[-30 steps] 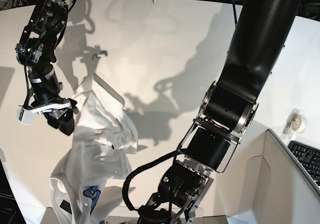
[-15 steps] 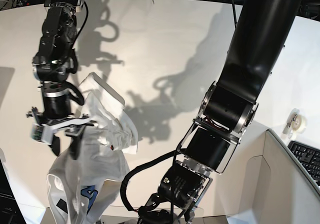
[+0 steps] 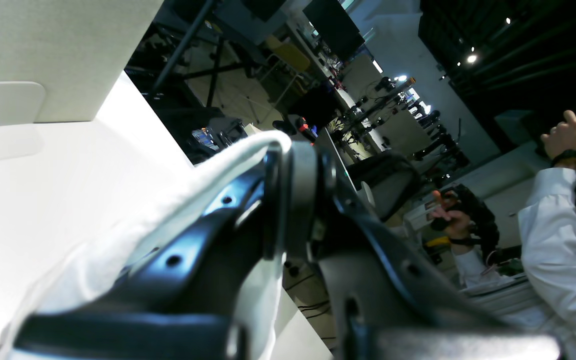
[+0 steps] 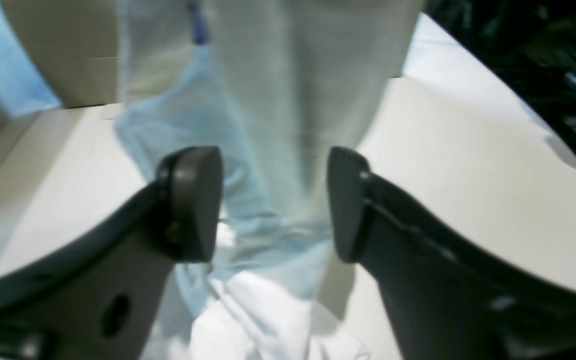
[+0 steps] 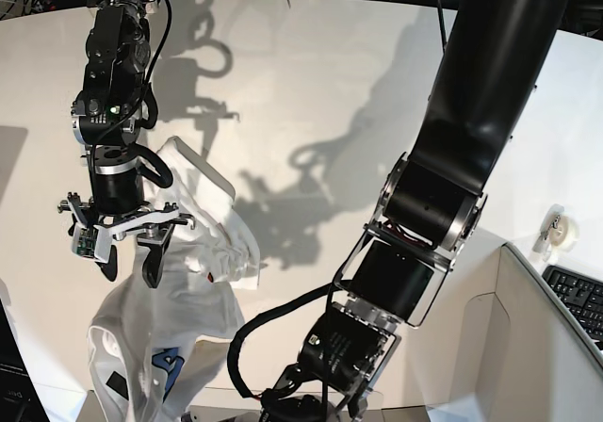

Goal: Layout the t-shirt on the table in an organized manner, then fold the t-shirt properly
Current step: 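Grasp the hanging t-shirt with the right gripper beside the left gripper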

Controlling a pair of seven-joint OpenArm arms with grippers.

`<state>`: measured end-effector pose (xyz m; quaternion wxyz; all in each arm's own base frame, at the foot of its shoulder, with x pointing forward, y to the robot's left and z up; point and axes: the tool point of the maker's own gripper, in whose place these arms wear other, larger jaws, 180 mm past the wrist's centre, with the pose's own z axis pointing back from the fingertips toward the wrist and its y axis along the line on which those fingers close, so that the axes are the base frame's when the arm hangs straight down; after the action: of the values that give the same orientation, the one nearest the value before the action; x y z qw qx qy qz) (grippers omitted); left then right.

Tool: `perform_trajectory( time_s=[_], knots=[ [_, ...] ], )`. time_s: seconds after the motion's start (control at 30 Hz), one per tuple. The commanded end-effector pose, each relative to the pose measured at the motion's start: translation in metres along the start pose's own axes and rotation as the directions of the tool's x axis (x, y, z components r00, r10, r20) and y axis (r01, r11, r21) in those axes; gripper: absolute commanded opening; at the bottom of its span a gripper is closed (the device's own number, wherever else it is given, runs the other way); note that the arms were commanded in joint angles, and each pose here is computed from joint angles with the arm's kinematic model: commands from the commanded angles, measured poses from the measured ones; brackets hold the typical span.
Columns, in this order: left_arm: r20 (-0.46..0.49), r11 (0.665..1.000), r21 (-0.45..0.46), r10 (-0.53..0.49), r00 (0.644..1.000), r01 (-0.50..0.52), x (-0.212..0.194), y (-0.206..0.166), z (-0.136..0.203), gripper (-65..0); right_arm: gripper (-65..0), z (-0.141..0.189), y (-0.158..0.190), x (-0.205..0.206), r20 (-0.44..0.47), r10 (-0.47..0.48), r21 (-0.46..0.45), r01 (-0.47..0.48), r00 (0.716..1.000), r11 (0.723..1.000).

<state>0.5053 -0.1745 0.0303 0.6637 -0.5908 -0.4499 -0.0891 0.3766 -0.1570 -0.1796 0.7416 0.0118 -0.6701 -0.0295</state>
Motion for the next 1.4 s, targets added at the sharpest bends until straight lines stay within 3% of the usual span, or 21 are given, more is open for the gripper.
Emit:
perform_trajectory(
  time_s=[0.0,0.37,0.57,0.63,0.83,1.0,1.37],
  knots=[
    [0.044,0.997,-0.065,-0.038,0.998,0.041,0.022,-0.032,-0.002,-65.0,-26.6,0.001,0.004,0.017,0.061,0.013,0.017,-0.014,0.998,1.0],
    [0.015,0.997,-0.056,-0.06,0.998,0.06,0.011,-0.031,-0.005,-65.0,-21.8,0.003,0.0,0.013,0.05,0.017,0.009,-0.018,0.999,1.0],
    [0.018,0.997,-0.055,-0.058,0.998,0.059,0.012,-0.031,-0.005,-65.0,-5.2,0.008,-0.007,0.001,0.015,0.064,0.007,-0.064,0.998,0.998],
    [0.019,0.997,-0.055,-0.057,0.998,0.058,0.012,-0.031,-0.005,-65.0,-2.5,0.008,-0.01,0.002,0.016,0.068,0.002,-0.068,0.998,0.998],
    [0.022,0.997,-0.057,-0.053,0.998,0.054,0.014,-0.031,-0.005,-65.0,-2.5,0.001,-0.023,0.009,0.032,0.064,-0.037,-0.063,0.997,0.997],
    [0.021,0.997,-0.056,-0.053,0.998,0.054,0.013,-0.03,-0.005,-65.0,-2.4,-0.015,-0.041,-0.005,-0.014,0.055,-0.079,-0.056,0.998,0.995],
    [0.021,0.997,-0.056,-0.053,0.998,0.054,0.013,-0.03,-0.005,-65.0,-2.4,-0.046,-0.045,0.003,-0.013,0.037,-0.09,-0.038,0.999,0.995]
  ],
)
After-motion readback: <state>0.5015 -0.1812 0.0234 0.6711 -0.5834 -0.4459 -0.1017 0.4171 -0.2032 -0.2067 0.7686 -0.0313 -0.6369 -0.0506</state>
